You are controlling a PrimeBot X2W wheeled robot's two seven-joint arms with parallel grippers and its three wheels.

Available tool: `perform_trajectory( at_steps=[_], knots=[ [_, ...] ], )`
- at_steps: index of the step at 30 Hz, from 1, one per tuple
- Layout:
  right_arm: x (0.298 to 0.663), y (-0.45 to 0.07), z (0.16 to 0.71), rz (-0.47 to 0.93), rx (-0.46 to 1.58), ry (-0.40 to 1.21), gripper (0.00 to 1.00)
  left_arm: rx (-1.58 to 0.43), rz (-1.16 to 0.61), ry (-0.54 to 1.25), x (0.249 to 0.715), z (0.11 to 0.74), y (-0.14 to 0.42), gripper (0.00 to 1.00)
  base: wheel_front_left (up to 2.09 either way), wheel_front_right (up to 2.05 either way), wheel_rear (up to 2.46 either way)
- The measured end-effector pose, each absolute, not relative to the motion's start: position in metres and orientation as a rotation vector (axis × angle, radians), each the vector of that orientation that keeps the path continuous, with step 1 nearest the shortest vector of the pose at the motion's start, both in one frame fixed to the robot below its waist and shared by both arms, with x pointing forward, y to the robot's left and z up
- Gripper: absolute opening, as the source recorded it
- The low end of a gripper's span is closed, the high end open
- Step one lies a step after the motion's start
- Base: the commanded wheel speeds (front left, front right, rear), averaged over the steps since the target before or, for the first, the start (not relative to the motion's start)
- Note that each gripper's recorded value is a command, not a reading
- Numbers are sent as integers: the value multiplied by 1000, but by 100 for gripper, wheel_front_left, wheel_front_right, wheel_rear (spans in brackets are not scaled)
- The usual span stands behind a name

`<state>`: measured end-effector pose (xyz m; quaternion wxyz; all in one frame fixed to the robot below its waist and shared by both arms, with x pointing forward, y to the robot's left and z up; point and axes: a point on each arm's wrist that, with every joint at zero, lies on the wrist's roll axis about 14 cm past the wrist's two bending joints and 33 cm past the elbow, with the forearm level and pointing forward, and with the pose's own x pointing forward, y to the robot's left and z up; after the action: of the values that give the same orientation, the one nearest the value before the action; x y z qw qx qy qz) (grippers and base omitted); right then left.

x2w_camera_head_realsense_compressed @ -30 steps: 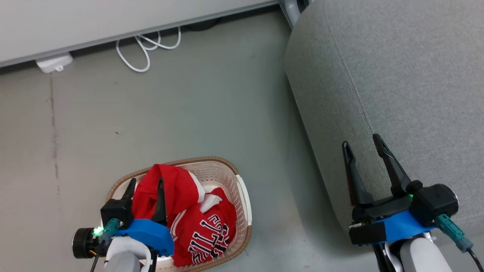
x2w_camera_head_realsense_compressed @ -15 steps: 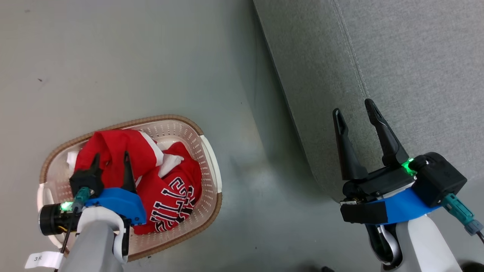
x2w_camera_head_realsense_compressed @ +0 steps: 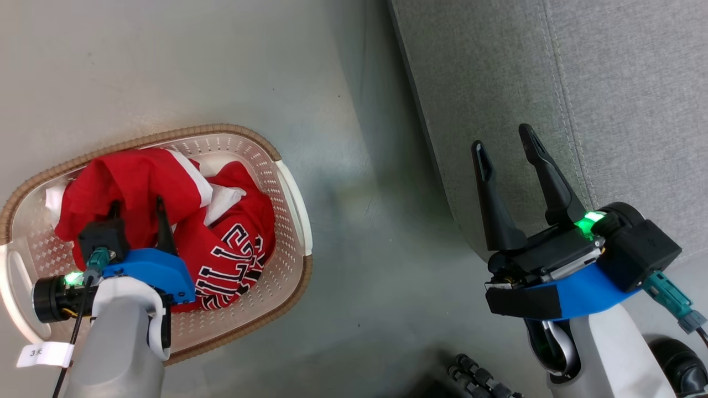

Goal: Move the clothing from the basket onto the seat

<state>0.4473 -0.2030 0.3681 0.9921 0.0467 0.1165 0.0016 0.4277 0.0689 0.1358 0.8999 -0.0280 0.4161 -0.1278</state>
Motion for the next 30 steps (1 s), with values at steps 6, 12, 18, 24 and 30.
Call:
perform_trajectory(
  at_steps=[6, 12, 18, 24, 30],
  knots=[
    [450, -197, 364, 20, 100, 240, 100, -61, -272, 892, 423, 127, 64, 100, 0, 0, 0],
    [450, -197, 361, 20, 103, 247, 100, -69, -263, 931, 416, 119, 62, 100, 0, 0, 0],
    [449, -200, 361, 13, 100, 249, 100, -74, -263, 940, 417, 116, 59, 0, 0, 0, 0],
    [449, -201, 362, 8, 97, 245, 100, -76, -265, 930, 422, 119, 58, 0, 0, 0, 0],
    [451, -197, 364, 21, 98, 238, 100, -81, -271, 921, 423, 125, 58, 0, 0, 0, 0]
  ],
)
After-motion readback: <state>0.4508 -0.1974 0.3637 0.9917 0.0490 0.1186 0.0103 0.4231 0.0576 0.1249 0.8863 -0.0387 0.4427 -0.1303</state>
